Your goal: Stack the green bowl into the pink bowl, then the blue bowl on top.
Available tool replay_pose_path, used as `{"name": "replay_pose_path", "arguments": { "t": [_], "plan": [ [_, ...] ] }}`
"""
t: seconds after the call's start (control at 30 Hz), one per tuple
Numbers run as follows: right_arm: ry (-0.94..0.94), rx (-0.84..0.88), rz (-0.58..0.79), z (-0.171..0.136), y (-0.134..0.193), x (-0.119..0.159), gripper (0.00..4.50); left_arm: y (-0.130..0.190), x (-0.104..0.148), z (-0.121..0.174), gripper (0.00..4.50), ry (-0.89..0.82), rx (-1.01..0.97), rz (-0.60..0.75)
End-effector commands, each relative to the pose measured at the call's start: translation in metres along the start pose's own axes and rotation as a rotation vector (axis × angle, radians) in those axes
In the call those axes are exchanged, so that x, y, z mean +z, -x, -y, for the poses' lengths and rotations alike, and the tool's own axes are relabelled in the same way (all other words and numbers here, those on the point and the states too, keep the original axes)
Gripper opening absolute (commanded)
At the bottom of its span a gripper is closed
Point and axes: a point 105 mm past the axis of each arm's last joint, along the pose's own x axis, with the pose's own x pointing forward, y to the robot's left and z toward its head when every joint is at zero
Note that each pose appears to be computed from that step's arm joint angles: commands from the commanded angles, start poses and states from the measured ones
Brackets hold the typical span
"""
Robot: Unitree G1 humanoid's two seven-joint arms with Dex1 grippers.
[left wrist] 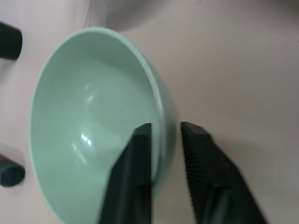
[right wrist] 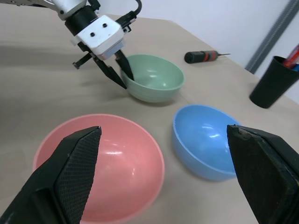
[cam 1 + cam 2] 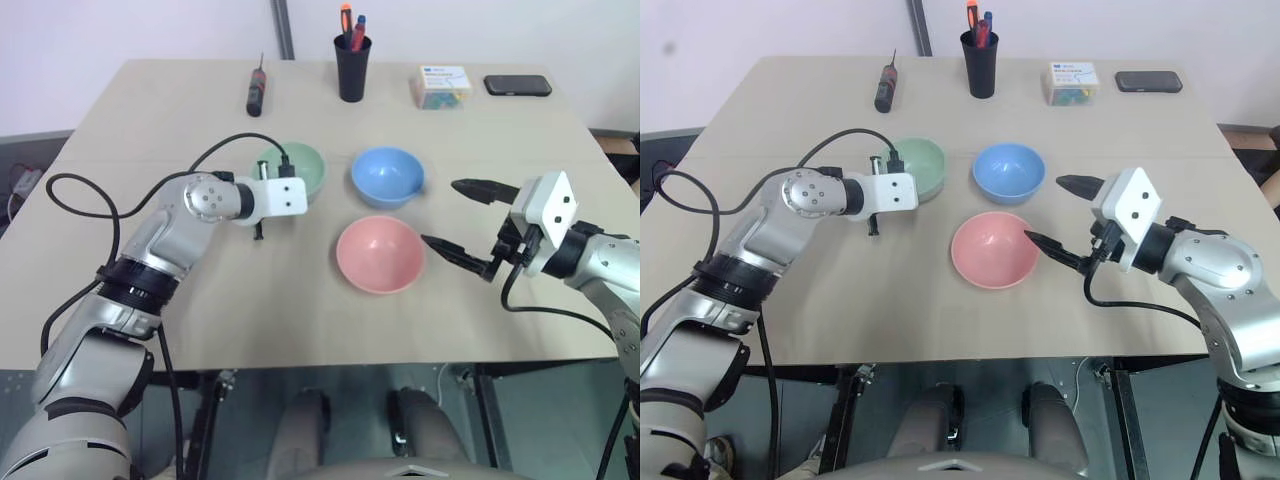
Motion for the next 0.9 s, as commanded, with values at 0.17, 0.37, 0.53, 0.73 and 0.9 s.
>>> {"name": "replay_pose_path", "arguments": {
  "t": [0.17,0.37,0.53,0.73,0.9],
  "plan": [
    [0.035,-0.051,0.004,0.002,0.016,0.009,4.5,0.052,0.067,0.006,0.06,-0.082,-0.151,0.34],
    [0.001,-0.091,-0.056,-0.001,0.043,-0.002,4.5,0.092,0.109,0.027,0.06,-0.145,-0.329,0.511],
    [-0.024,-0.096,-0.071,-0.012,0.057,-0.002,4.5,0.085,0.125,0.036,0.06,-0.198,-0.418,0.577],
    [-0.027,-0.114,-0.107,-0.024,0.073,-0.005,4.5,0.06,0.12,0.046,0.06,-0.299,-0.476,0.555],
    [-0.007,-0.129,-0.096,-0.026,0.08,0.001,4.5,0.057,0.122,0.049,0.78,-0.331,-0.523,0.589]
  ]
}}
